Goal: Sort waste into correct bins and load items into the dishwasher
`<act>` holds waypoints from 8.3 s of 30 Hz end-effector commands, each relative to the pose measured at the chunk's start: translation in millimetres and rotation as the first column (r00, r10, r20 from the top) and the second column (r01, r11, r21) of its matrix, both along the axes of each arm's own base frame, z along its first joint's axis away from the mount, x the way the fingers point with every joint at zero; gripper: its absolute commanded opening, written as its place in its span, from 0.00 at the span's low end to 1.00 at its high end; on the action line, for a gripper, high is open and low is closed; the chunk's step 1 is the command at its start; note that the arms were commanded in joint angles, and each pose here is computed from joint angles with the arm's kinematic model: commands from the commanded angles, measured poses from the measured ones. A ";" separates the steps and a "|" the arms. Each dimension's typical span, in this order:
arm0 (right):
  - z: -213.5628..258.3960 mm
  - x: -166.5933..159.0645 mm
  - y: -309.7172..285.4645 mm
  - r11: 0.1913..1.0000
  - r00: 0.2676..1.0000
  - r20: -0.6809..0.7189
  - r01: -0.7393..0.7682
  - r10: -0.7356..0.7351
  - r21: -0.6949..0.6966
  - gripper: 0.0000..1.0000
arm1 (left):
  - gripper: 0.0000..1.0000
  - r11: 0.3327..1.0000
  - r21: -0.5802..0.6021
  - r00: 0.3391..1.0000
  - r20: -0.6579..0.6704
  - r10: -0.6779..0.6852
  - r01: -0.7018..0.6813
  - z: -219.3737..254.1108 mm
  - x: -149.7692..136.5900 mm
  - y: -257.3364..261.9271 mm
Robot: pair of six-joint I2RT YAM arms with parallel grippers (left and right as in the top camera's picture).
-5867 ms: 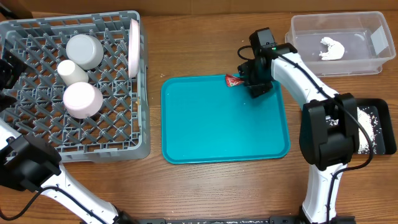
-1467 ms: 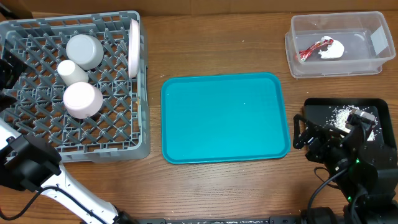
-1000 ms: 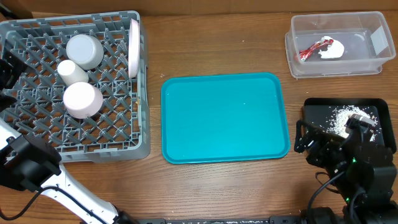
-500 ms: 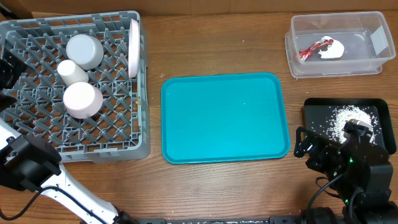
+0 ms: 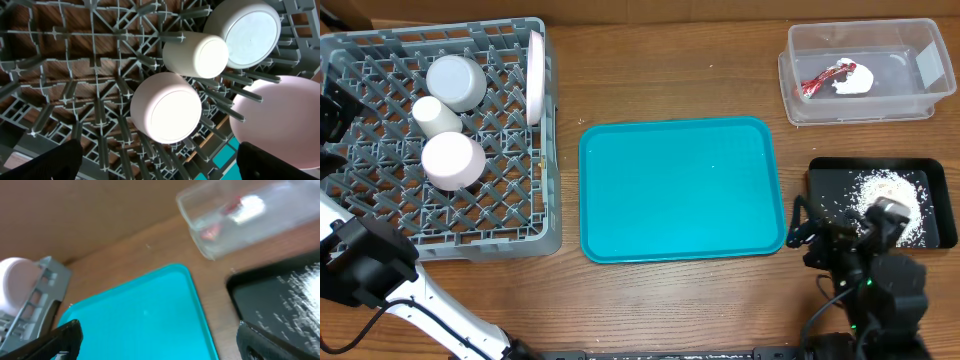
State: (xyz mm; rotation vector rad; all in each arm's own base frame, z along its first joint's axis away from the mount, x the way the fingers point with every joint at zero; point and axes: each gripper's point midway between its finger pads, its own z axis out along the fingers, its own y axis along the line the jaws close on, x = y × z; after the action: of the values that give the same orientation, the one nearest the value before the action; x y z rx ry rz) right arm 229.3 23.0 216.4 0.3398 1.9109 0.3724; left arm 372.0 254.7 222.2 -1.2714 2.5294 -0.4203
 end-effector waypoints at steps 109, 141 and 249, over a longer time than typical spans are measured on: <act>-45.7 16.5 -38.7 0.961 0.940 0.340 0.132 -0.043 -0.242 1.00 | 1.00 0.970 0.116 0.974 0.051 -0.221 0.214 45.9 -24.1 -125.7; -45.7 16.5 -38.7 0.961 0.940 0.340 0.132 -0.043 -0.242 1.00 | 1.00 0.590 0.744 0.645 0.290 -0.707 0.313 -73.2 -118.9 -274.7; -45.6 16.5 -38.7 0.961 0.939 0.340 0.132 -0.043 -0.242 1.00 | 1.00 0.645 0.754 0.465 0.618 -0.634 -0.123 -65.6 -126.2 -240.4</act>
State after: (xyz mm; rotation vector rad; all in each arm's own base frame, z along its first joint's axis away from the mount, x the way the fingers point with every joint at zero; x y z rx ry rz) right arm 246.1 -13.2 172.3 0.1653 1.5879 0.1172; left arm 245.9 14.6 156.4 -0.1634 1.6453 -0.0348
